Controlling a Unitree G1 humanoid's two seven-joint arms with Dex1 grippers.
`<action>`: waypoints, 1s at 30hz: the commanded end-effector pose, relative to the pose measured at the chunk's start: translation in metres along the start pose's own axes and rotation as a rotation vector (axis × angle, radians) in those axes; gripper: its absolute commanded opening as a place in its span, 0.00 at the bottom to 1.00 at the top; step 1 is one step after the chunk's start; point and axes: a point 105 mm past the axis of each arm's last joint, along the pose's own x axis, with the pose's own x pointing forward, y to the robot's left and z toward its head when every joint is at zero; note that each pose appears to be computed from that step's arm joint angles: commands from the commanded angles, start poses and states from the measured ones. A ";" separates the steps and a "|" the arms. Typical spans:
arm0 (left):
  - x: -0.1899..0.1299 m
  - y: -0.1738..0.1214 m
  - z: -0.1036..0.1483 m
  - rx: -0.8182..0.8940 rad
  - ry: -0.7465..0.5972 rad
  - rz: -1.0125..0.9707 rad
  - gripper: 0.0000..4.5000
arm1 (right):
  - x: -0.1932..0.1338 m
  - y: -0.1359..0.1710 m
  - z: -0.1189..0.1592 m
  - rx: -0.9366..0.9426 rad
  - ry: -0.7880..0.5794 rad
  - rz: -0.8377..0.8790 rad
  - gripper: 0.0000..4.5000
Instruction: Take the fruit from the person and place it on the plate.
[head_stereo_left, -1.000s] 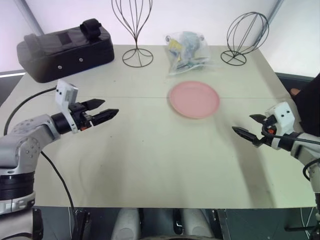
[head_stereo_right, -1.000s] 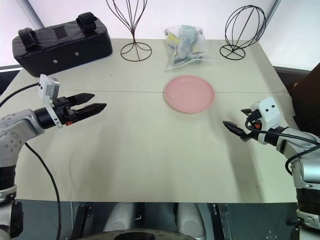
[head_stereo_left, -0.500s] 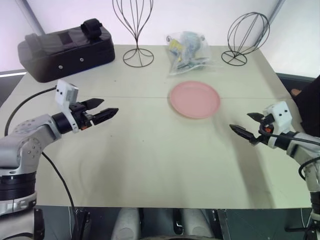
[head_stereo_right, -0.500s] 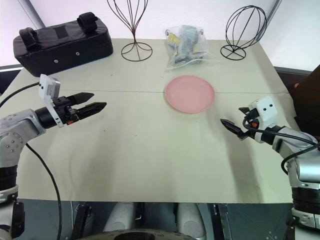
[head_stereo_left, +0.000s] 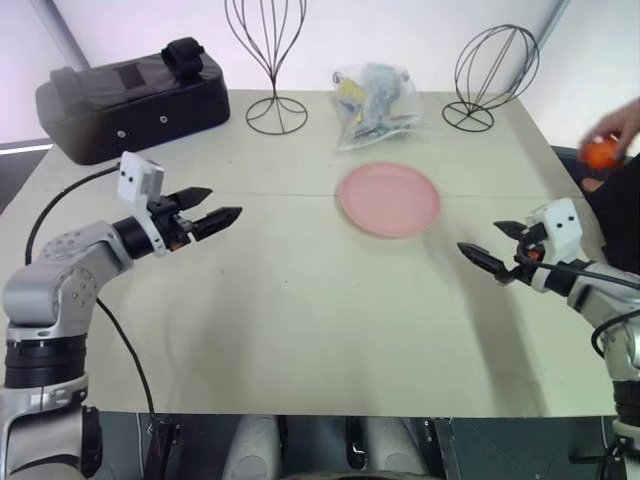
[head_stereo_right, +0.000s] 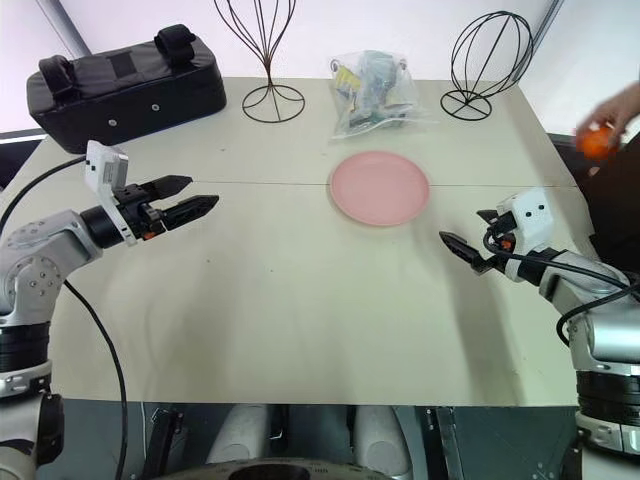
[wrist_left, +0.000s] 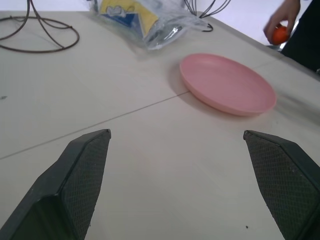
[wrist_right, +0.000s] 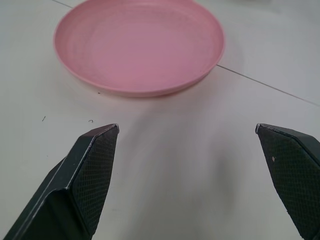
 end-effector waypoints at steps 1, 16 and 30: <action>0.001 -0.004 0.010 0.034 -0.029 -0.018 0.99 | -0.007 -0.002 0.017 -0.026 -0.057 -0.020 1.00; 0.003 0.002 0.012 0.060 -0.027 -0.021 0.99 | -0.007 0.002 0.013 -0.015 -0.058 -0.032 1.00; 0.017 -0.057 0.064 0.053 -0.068 -0.479 0.99 | -0.005 0.002 0.017 -0.025 -0.076 -0.054 1.00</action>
